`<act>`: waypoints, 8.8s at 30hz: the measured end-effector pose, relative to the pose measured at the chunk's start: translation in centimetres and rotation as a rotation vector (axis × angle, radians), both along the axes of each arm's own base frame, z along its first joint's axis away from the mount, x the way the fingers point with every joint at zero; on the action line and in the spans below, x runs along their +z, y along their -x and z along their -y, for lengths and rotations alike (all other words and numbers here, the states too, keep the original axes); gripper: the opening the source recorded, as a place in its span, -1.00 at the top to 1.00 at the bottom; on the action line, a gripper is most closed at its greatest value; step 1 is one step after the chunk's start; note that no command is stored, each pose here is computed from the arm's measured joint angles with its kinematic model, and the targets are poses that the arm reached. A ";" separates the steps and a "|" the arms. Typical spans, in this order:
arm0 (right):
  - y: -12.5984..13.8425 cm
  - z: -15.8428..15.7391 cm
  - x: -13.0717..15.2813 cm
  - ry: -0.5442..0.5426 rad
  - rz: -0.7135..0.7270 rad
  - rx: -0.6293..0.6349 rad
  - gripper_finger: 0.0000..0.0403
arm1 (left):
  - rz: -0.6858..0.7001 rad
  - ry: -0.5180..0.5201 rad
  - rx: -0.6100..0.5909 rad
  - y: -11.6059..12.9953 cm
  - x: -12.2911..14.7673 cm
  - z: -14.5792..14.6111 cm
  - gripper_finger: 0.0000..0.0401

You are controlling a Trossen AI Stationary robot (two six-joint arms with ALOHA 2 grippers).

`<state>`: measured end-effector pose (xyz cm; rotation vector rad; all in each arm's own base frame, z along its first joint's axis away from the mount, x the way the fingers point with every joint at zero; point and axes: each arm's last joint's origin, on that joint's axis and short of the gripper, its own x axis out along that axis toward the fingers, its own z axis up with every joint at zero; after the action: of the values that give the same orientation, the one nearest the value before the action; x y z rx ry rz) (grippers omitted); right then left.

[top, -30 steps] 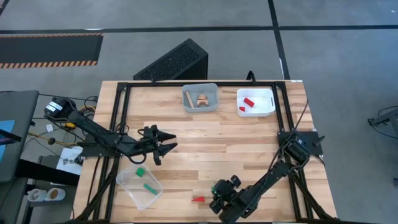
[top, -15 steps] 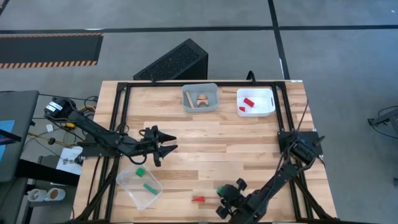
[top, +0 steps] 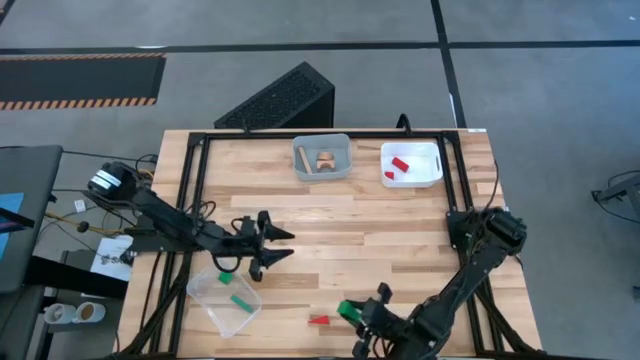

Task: Sort & place blocks by color
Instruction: Put the green block into the transparent bin, then put the red block into the white bin

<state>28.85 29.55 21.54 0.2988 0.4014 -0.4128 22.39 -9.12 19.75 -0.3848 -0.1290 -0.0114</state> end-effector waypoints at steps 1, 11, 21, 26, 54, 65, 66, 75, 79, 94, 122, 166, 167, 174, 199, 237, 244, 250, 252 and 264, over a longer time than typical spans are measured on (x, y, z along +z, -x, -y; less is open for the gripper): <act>-0.3 -0.1 0.6 0.003 0.018 0.026 0.39 | 0.011 -0.003 0.001 -0.4 0.0 0.2 0.00; -4.2 0.2 3.8 0.072 0.136 0.330 0.38 | 0.075 -0.092 -0.177 -5.1 1.2 2.4 0.00; -4.7 1.6 6.2 0.105 0.187 0.379 0.38 | 0.086 -0.128 -0.236 -6.1 1.9 3.0 0.00; -5.6 1.6 8.0 0.037 0.336 0.560 0.38 | 0.091 -0.144 -0.208 -6.1 2.0 2.9 0.00; -1.7 9.0 2.7 0.148 0.605 0.201 0.31 | -0.039 -0.138 -0.131 -6.8 1.5 3.1 -0.35; -3.3 11.3 3.0 0.179 0.596 0.140 0.29 | -0.014 -0.119 -0.199 -7.4 2.6 3.6 -0.67; -3.3 11.2 3.0 0.176 0.600 0.145 0.29 | -0.017 -0.121 -0.200 -7.4 2.6 3.7 -0.67; -3.7 11.9 3.1 0.158 0.617 0.148 0.27 | -0.002 -0.045 -0.120 -7.4 2.9 3.4 -0.68; -4.1 12.5 3.2 0.149 0.634 0.174 0.29 | -0.004 -0.046 -0.119 -7.5 2.8 3.4 -0.68; -4.5 13.0 3.2 0.112 0.649 0.194 0.25 | -0.006 -0.103 -0.087 -7.5 2.8 3.4 0.13; 4.8 8.1 8.6 0.189 0.450 0.239 -0.55 | -0.460 -0.025 -0.027 -2.2 4.7 3.9 0.55; -2.6 8.2 -2.3 -0.031 0.271 0.459 -0.54 | -0.376 -0.256 0.309 8.9 6.3 12.4 -0.04; -2.8 8.0 -3.1 -0.031 0.261 0.470 -0.54 | -0.316 -0.250 0.343 8.9 6.1 12.5 -0.05; -4.6 6.6 -7.5 -0.048 0.266 0.516 -0.54 | -0.209 -0.189 0.437 8.2 2.0 12.8 -0.02; -5.7 6.1 -8.8 -0.036 0.179 0.585 -0.54 | -0.085 -0.405 -0.099 1.3 4.0 12.8 0.92; -4.9 5.8 -10.5 0.022 -0.065 0.572 -0.54 | 0.186 -0.184 -0.191 1.8 1.9 7.3 0.94; -5.0 5.8 -10.8 0.008 -0.060 0.561 -0.54 | 0.185 -0.180 -0.194 1.8 1.9 7.3 0.94; -6.0 5.3 -12.1 -0.005 -0.062 0.575 -0.54 | 0.169 -0.191 -0.195 1.7 1.7 7.3 0.94; -6.1 5.2 -12.7 0.014 -0.094 0.583 -0.54 | 0.167 -0.193 -0.191 1.6 1.7 7.3 0.94; -6.9 6.1 -12.8 0.028 -0.180 0.558 0.08 | 0.147 -0.187 -0.167 1.5 1.6 7.1 0.94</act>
<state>35.75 23.46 8.76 0.1126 0.6316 0.1039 20.86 -16.27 21.31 -0.2069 -0.2389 -0.2157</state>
